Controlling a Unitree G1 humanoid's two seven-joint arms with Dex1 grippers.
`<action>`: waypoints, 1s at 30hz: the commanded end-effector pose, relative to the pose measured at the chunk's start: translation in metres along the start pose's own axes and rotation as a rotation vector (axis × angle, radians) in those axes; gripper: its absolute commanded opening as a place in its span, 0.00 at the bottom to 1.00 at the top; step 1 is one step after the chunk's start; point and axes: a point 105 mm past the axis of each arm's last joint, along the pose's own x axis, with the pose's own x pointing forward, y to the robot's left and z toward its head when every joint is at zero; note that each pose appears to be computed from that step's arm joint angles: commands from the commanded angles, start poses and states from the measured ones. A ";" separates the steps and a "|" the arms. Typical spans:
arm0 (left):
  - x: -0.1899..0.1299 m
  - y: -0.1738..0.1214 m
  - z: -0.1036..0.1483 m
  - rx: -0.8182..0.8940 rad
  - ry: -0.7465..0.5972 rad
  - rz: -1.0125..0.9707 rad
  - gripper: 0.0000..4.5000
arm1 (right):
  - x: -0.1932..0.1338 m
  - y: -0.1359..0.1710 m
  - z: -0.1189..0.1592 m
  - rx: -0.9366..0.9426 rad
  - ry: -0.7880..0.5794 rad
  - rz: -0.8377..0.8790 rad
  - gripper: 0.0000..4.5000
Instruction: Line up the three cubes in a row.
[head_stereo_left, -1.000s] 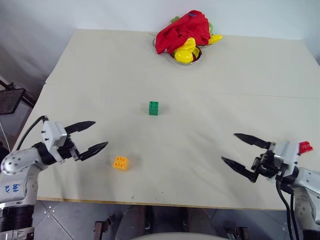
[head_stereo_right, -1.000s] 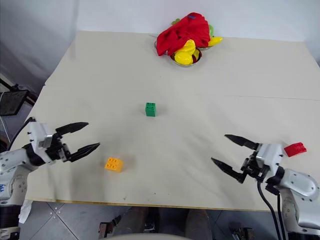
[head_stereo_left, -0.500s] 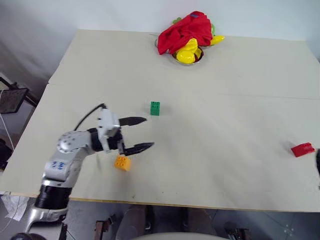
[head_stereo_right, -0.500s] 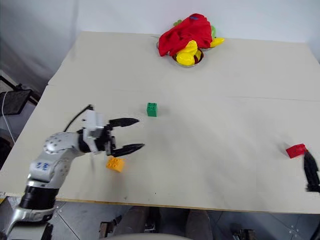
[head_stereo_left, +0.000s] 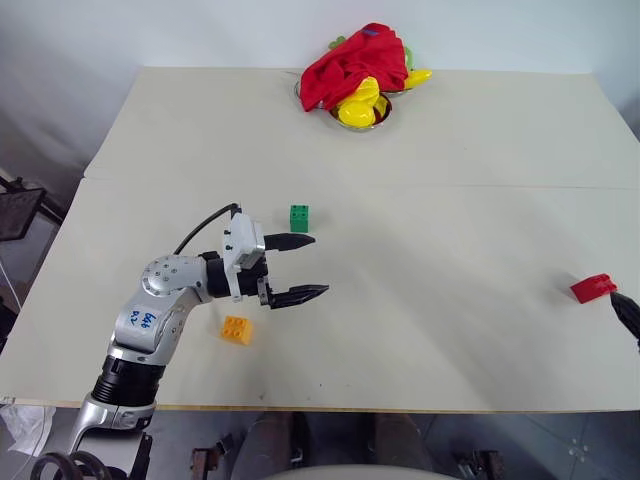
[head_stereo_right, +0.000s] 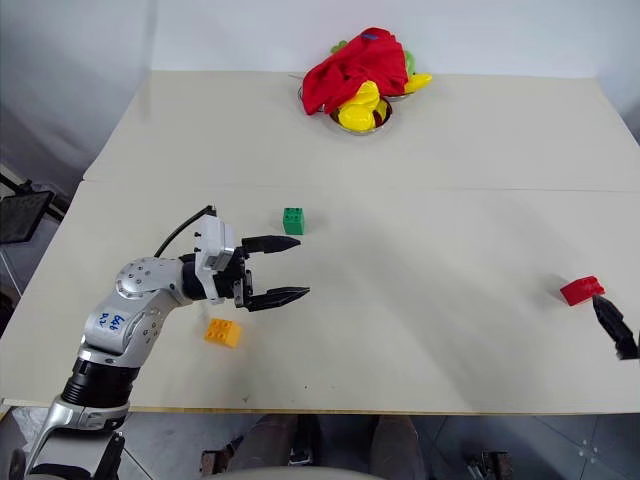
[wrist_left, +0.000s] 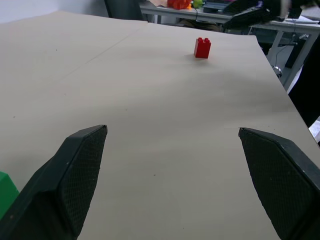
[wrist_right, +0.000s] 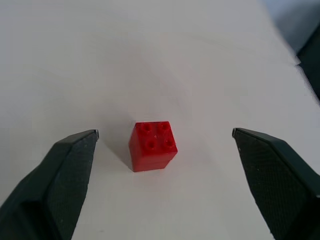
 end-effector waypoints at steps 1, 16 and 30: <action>0.003 -0.007 0.009 0.051 -0.020 -0.015 0.99 | 0.010 -0.010 -0.010 0.021 0.125 0.051 1.00; -0.004 -0.011 0.008 0.070 -0.015 0.032 1.00 | 0.072 -0.016 -0.021 0.058 0.268 0.179 0.79; -0.023 -0.004 0.006 0.091 0.010 0.086 1.00 | 0.070 0.047 0.056 -0.165 0.033 0.646 0.34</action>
